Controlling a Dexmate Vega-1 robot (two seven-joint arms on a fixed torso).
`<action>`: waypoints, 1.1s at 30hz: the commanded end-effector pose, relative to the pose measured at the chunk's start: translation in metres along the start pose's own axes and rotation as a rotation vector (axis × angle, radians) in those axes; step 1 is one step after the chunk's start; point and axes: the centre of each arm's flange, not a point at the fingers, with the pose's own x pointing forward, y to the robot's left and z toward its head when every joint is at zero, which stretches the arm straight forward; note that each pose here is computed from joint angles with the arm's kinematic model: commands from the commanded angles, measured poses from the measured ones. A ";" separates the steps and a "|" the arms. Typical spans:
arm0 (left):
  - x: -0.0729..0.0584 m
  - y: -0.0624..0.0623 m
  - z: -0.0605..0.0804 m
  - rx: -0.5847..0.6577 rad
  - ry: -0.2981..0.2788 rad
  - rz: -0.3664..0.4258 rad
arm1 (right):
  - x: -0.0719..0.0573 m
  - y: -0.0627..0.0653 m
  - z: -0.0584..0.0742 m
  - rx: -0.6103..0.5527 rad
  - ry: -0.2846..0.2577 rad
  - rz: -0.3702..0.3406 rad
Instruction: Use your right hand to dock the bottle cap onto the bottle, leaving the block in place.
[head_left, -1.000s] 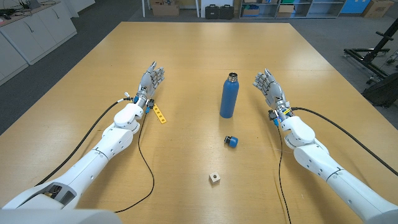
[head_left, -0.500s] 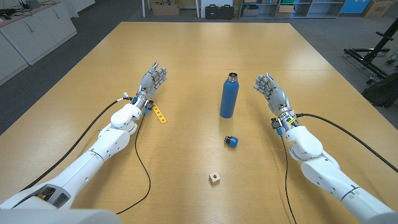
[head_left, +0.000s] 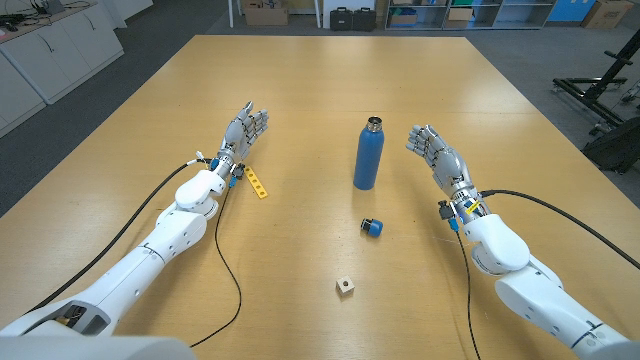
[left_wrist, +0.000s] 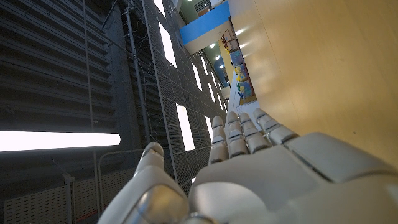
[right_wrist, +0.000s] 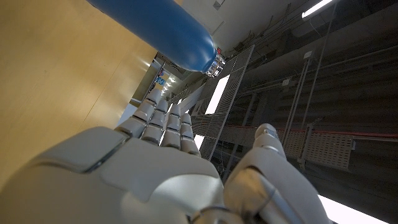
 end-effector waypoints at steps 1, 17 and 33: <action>-0.005 0.002 0.002 -0.031 -0.023 0.010 | -0.018 0.009 0.018 -0.140 0.014 0.003; -0.004 0.005 0.008 -0.037 -0.013 -0.021 | -0.044 0.027 0.044 -0.385 0.039 0.008; -0.010 0.007 0.007 -0.062 -0.007 -0.029 | -0.081 0.043 0.071 -0.564 0.068 0.002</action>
